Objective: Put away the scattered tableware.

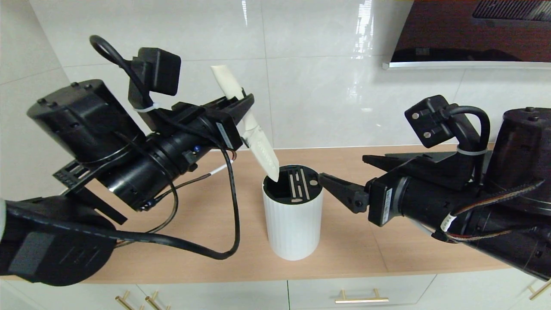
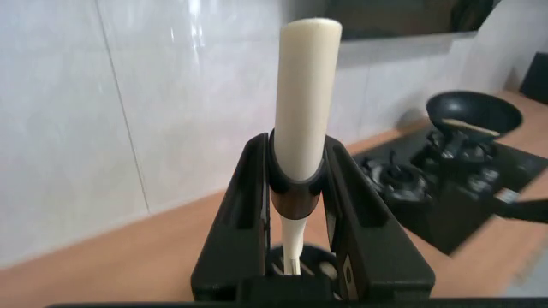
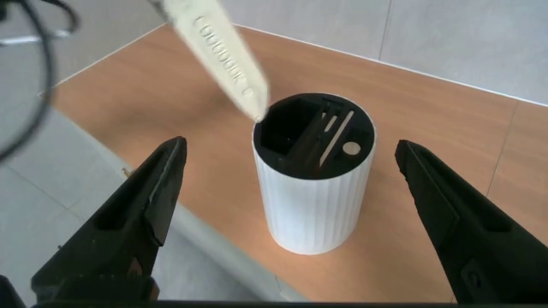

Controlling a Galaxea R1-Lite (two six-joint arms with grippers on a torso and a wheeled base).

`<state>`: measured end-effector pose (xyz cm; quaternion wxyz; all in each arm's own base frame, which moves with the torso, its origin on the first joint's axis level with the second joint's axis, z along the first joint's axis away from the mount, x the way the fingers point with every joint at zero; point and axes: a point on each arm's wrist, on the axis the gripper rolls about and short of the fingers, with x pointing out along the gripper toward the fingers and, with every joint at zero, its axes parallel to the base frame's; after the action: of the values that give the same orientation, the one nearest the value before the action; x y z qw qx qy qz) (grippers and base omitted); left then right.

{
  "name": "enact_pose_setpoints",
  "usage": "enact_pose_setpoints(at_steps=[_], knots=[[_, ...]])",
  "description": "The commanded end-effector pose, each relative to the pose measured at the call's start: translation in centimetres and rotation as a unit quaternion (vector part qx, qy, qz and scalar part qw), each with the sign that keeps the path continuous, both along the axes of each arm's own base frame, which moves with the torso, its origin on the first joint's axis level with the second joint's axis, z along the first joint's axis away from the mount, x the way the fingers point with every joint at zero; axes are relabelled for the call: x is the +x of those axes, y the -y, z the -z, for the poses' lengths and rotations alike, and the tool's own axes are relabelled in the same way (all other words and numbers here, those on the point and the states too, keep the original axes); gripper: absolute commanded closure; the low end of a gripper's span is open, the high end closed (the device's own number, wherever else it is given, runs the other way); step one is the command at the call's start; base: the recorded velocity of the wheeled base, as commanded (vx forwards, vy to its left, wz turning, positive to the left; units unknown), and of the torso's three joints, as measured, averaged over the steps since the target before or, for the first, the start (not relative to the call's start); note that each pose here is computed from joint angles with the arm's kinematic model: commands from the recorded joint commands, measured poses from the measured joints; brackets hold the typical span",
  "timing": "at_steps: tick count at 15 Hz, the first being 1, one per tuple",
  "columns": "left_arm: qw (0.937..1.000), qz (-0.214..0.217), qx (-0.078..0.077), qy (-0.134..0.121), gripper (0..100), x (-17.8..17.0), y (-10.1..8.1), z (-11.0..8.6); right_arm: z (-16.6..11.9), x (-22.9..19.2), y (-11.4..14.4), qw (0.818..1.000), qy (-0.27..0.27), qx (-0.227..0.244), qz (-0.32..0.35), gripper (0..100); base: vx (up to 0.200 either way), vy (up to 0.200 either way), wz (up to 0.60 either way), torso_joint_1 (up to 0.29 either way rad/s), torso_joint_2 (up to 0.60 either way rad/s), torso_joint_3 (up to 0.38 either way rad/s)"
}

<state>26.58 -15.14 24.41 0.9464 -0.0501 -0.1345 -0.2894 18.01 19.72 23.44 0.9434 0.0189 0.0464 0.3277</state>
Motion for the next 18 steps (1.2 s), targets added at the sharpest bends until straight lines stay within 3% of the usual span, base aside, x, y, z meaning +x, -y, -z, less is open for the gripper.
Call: enact_pose_setpoints(at_steps=[1,6,18], knots=[[0.9996,0.0,0.015,-0.025,100,1.3,0.8,2.1,0.2,0.1,-0.1,1.0,-0.002,-0.002,0.0,0,0.0,0.0,0.0,0.0,0.0,0.0],[0.9998,0.012,0.009,-0.014,100,0.1,1.0,1.2,0.5,0.3,-0.3,1.0,-0.005,-0.006,0.0,0,0.0,0.0,0.0,0.0,0.0,0.0],[0.9958,0.011,0.043,-0.081,100,2.2,3.2,6.1,0.5,0.3,-0.3,1.0,-0.005,-0.005,0.001,0,0.0,0.0,0.0,0.0,0.0,0.0]])
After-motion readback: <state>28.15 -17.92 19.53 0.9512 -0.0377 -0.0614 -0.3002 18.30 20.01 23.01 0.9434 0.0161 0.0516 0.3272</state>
